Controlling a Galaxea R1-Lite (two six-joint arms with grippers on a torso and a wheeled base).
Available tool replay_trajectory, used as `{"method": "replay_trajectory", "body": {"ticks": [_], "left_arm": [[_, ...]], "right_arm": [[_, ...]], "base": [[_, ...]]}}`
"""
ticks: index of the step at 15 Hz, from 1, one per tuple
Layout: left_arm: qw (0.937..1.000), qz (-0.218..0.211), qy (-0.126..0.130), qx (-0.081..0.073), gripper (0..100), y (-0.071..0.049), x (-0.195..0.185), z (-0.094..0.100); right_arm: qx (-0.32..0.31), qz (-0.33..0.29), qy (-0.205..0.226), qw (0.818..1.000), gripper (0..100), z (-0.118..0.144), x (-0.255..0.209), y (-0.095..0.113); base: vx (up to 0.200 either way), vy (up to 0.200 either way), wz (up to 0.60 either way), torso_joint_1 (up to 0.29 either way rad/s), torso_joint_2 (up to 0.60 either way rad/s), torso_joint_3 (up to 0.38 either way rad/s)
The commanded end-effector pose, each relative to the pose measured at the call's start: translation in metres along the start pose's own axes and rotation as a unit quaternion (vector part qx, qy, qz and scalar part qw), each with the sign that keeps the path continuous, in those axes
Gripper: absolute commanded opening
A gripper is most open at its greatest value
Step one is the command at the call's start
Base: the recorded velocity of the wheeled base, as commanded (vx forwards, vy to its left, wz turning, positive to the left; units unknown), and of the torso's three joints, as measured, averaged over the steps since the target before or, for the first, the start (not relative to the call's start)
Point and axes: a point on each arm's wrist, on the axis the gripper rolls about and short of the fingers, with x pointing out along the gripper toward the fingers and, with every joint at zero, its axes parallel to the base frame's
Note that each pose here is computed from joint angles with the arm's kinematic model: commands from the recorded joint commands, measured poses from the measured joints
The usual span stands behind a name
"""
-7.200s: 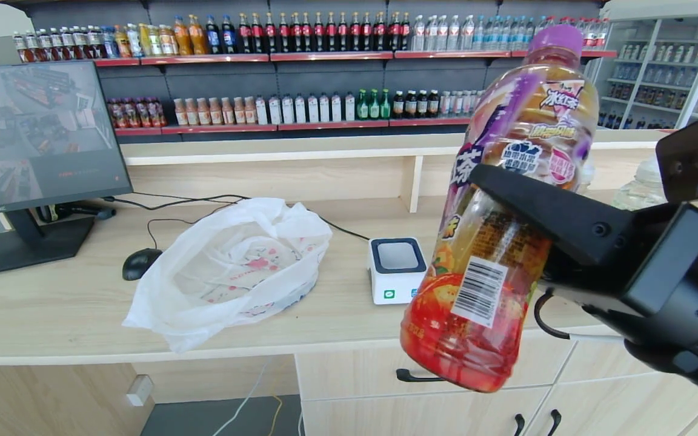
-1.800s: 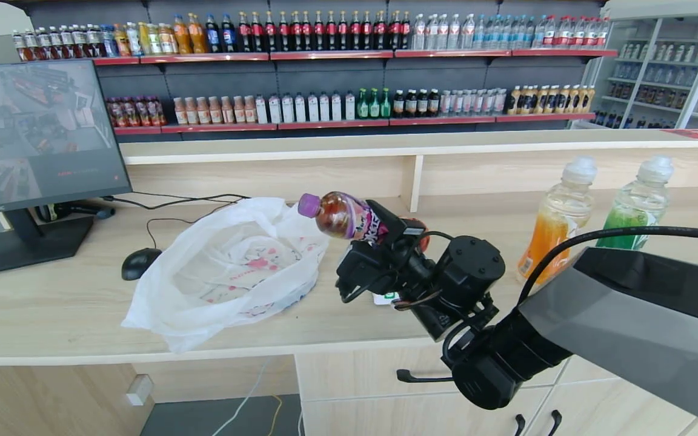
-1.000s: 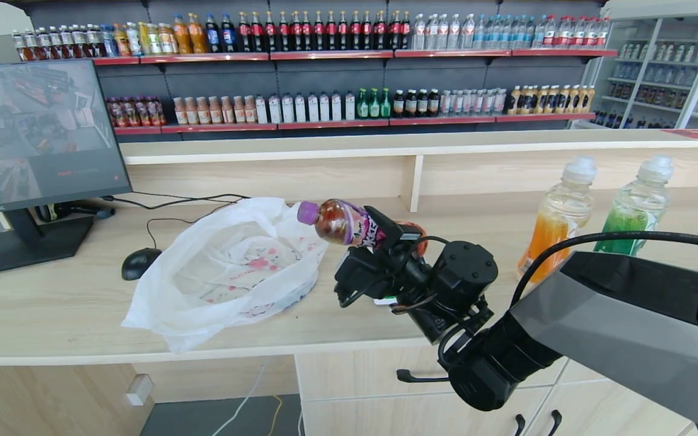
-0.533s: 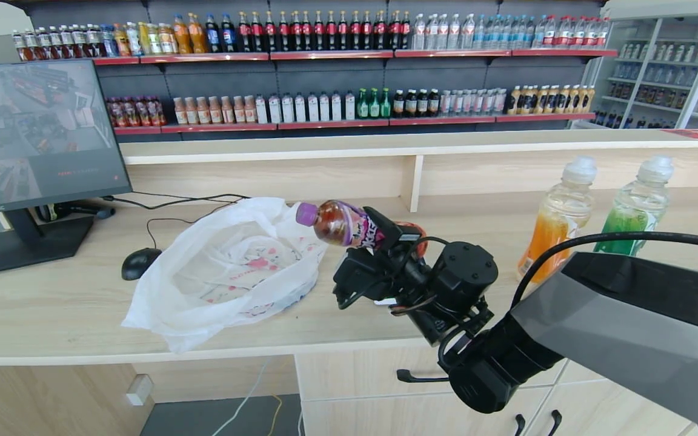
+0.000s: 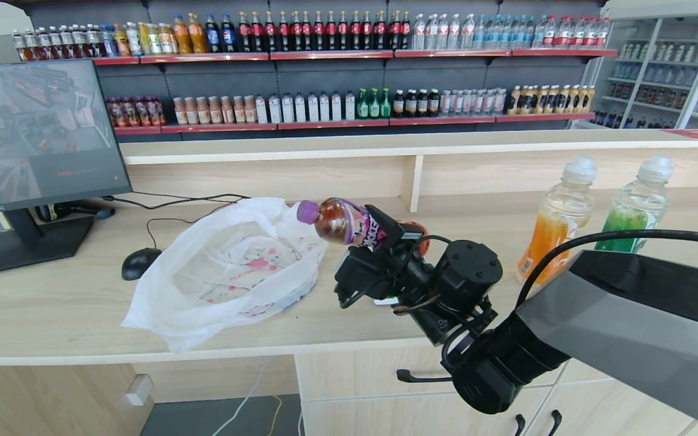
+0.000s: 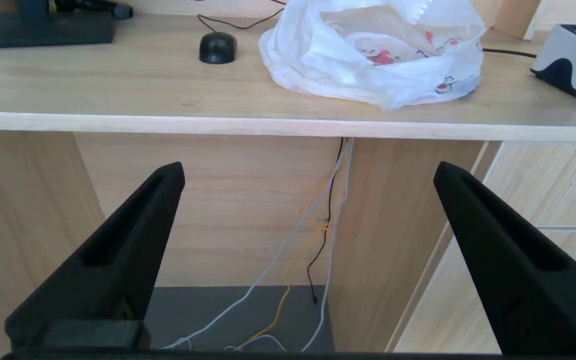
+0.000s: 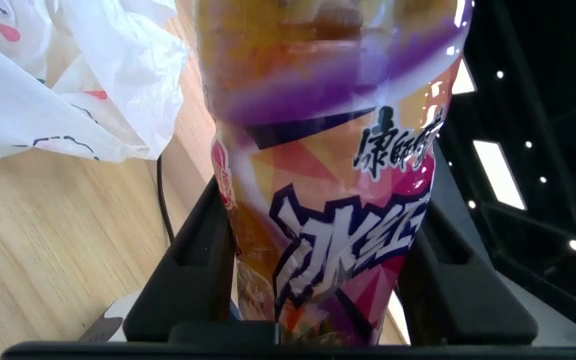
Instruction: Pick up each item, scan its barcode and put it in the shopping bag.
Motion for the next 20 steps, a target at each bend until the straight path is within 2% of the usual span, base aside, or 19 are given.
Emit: {"method": "replay_trajectory", "body": {"ticks": [1,5,6,8,10,11,12,13,16,20], "left_arm": [[1.0,0.0,0.0,0.0,100,0.0,0.0,0.0],[1.0,0.0,0.0,0.0,100,0.0,0.0,0.0],[1.0,0.0,0.0,0.0,100,0.0,0.0,0.0],[1.0,0.0,0.0,0.0,100,0.0,0.0,0.0],[1.0,0.0,0.0,0.0,100,0.0,0.0,0.0],[1.0,0.0,0.0,0.0,100,0.0,0.0,0.0],[1.0,0.0,0.0,0.0,100,0.0,0.0,0.0],[1.0,0.0,0.0,0.0,100,0.0,0.0,0.0],[1.0,0.0,0.0,0.0,100,0.0,0.0,0.0],[1.0,0.0,0.0,0.0,100,0.0,0.0,0.0]], "right_arm": [[0.001,-0.005,-0.001,1.0,0,0.002,-0.001,-0.006],[0.006,-0.025,-0.009,1.0,0,0.01,-0.006,-0.03],[0.018,-0.031,-0.007,0.999,0,0.013,-0.011,-0.04],[0.06,-0.047,0.024,0.997,0,0.017,-0.025,-0.058],[0.065,-0.062,0.022,0.996,0,0.02,-0.034,-0.078],[0.07,-0.074,0.019,0.995,0,0.022,-0.043,-0.094],[0.071,-0.075,0.018,0.994,0,0.023,-0.044,-0.096],[0.101,-0.103,0.021,0.989,0,0.028,-0.05,-0.114],[0.188,-0.181,0.065,0.963,0,0.039,-0.058,-0.144],[0.232,-0.221,0.057,0.946,0,0.038,-0.067,-0.171]], "base": [[0.0,0.0,0.0,0.0,0.0,0.0],[0.0,0.0,0.0,0.0,0.0,0.0],[0.0,0.0,0.0,0.0,0.0,0.0],[0.0,0.0,0.0,0.0,0.0,0.0],[0.0,0.0,0.0,0.0,0.0,0.0],[0.0,0.0,0.0,0.0,0.0,0.0],[0.0,0.0,0.0,0.0,0.0,0.0],[0.0,0.0,0.0,0.0,0.0,0.0],[0.0,0.0,0.0,0.0,0.0,0.0],[0.0,0.0,0.0,0.0,0.0,0.0]]}}
